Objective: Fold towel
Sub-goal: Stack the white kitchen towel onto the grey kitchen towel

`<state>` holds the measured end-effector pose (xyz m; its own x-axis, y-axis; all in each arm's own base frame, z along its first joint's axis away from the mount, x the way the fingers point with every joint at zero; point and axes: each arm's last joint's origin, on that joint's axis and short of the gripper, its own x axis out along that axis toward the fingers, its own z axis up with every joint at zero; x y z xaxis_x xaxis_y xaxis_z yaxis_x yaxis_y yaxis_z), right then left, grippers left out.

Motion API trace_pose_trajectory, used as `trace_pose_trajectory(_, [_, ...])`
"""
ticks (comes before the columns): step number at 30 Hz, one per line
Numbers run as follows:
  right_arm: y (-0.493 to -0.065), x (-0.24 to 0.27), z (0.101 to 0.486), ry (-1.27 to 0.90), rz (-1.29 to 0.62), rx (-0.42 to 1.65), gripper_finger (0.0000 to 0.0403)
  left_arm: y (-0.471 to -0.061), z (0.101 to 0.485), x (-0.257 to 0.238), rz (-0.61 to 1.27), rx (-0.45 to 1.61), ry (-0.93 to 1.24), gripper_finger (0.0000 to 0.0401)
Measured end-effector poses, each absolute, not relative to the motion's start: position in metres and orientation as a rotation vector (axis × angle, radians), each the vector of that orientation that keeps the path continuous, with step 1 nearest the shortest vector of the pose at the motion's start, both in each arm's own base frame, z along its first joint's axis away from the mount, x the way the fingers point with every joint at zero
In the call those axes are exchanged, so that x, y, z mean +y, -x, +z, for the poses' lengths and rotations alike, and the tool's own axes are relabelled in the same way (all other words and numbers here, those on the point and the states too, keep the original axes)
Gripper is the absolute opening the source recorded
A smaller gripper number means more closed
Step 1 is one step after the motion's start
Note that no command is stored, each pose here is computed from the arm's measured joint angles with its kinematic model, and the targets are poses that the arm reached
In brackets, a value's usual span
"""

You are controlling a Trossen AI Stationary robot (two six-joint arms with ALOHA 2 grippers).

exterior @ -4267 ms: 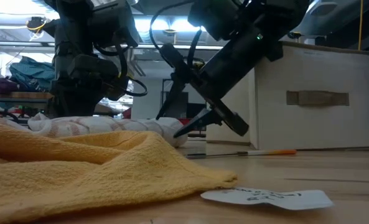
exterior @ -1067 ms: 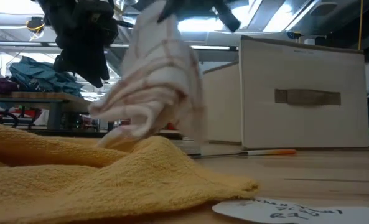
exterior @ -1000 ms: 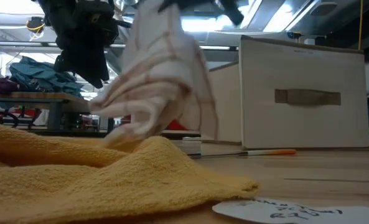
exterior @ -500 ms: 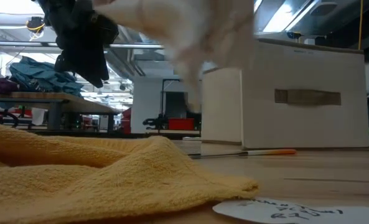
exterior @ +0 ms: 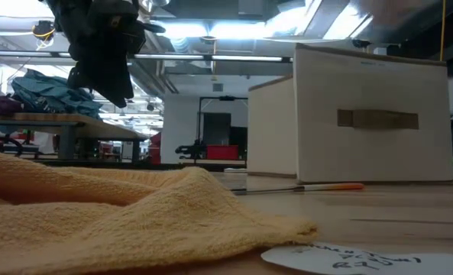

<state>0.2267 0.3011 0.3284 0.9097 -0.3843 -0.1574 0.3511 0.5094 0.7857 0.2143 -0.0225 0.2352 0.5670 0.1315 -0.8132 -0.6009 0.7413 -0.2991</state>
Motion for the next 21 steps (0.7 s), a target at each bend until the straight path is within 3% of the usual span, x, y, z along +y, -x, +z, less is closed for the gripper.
trace_pose_trajectory(12, [-0.171, 0.319, 0.308, -1.09, -0.38, 0.26, 0.0012, -0.214, 0.235, -0.023, 0.495, 0.855, 0.67, 0.0131])
trace_pose_trajectory(21, [-0.139, 0.345, 0.29, -1.242, -0.349, 0.374, 0.0012, -0.214, 0.235, -0.023, 0.52, 0.843, 0.722, 0.0131])
